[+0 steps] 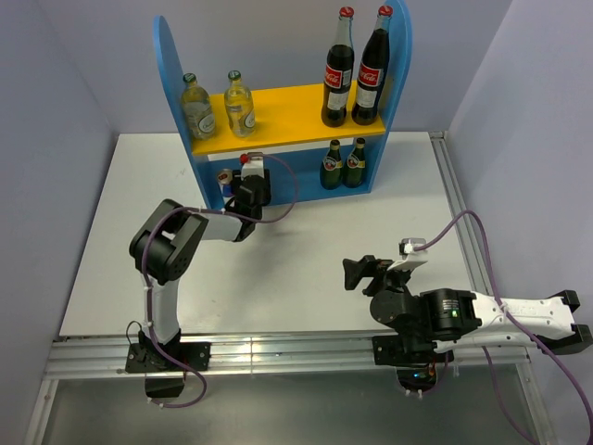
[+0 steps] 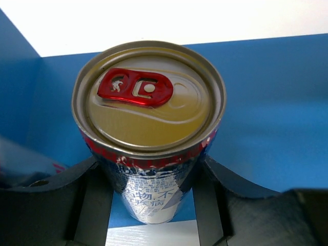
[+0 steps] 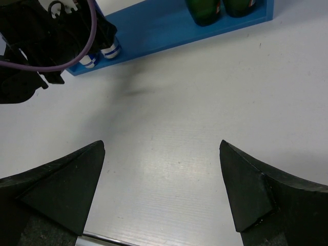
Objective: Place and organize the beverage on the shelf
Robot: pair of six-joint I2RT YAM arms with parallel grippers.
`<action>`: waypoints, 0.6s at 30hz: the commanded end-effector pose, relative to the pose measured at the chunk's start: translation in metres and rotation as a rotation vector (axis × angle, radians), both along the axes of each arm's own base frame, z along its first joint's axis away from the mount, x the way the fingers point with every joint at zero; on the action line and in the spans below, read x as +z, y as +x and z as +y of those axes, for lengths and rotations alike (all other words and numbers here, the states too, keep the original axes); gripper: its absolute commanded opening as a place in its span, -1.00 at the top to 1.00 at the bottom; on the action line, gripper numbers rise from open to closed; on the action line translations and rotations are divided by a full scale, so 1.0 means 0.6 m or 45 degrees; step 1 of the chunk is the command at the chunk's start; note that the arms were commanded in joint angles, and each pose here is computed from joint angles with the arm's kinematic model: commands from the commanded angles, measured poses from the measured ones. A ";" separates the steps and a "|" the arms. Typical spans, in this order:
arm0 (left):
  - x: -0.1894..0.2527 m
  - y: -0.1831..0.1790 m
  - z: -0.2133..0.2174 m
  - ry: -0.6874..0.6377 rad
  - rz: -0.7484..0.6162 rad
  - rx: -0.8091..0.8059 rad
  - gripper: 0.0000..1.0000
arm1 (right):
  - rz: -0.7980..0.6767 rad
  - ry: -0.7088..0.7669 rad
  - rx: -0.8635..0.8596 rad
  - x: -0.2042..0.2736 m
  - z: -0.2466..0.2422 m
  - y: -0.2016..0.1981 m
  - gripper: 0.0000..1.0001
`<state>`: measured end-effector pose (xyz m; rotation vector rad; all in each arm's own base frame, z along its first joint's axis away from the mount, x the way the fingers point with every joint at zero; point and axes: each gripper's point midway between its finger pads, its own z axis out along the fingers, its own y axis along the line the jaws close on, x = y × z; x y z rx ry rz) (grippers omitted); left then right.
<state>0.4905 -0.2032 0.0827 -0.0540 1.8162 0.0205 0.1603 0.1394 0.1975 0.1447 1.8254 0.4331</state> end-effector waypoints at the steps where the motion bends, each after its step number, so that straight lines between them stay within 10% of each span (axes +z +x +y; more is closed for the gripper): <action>1: 0.062 0.028 -0.015 -0.122 -0.113 -0.034 0.51 | -0.026 0.017 -0.025 0.006 0.002 0.003 -1.00; 8: 0.059 0.030 -0.014 -0.122 -0.102 -0.039 -0.62 | -0.026 0.015 -0.029 0.007 0.002 0.004 -1.00; 18: 0.060 0.019 -0.013 -0.116 -0.089 -0.046 -0.63 | -0.026 0.014 -0.030 0.006 0.001 0.004 -1.00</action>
